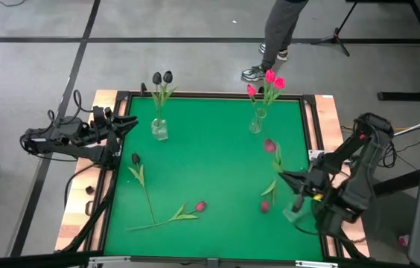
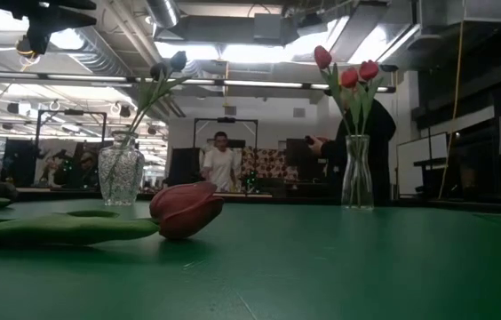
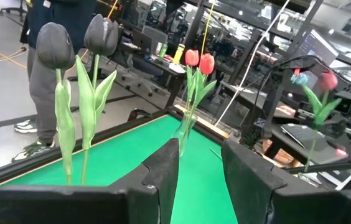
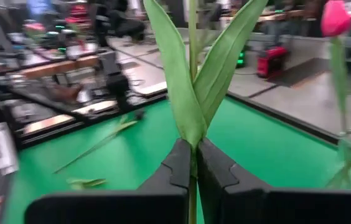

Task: Sort flowers into vase by color
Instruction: Put the middle red flower into the bottom transparent vase

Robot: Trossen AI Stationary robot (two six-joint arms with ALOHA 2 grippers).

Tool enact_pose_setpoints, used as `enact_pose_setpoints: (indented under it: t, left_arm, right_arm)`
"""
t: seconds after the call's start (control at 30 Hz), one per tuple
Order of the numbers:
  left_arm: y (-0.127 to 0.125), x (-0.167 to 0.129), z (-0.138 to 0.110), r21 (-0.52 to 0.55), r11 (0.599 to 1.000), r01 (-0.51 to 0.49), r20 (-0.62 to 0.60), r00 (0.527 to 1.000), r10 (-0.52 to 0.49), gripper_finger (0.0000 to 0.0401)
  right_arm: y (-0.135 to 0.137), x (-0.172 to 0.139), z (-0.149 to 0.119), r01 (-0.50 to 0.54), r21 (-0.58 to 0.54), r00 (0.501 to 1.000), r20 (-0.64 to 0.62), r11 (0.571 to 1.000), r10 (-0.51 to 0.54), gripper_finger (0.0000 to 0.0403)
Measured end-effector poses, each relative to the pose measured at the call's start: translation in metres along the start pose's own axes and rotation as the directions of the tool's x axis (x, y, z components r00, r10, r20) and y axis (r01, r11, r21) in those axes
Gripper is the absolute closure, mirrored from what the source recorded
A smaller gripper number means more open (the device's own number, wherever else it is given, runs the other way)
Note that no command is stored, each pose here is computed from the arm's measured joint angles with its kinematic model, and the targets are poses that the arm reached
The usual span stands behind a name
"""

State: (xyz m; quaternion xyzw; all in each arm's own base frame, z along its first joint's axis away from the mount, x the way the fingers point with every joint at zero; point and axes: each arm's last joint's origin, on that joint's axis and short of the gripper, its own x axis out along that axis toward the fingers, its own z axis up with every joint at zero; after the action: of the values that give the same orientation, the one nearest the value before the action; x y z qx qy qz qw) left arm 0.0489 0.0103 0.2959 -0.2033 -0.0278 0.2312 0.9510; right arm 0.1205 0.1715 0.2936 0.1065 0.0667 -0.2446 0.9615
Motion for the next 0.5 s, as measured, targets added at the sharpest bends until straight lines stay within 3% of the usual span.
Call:
enact_pose_setpoints:
  t: [0.27, 0.5]
  left_arm:
    - [0.001, 0.0, 0.0, -0.003, 1.0, -0.026, 0.012, 1.0, 0.026, 0.0282]
    - [0.001, 0.0, 0.001, -0.007, 0.999, -0.046, 0.022, 0.999, 0.046, 0.0282]
  right_arm:
    - [0.0, -0.032, -0.003, -0.169, -0.005, 0.984, 0.051, 0.986, 0.169, 0.0397]
    - [-0.001, -0.045, -0.009, -0.238, -0.023, 0.968, 0.078, 0.971, 0.239, 0.0394]
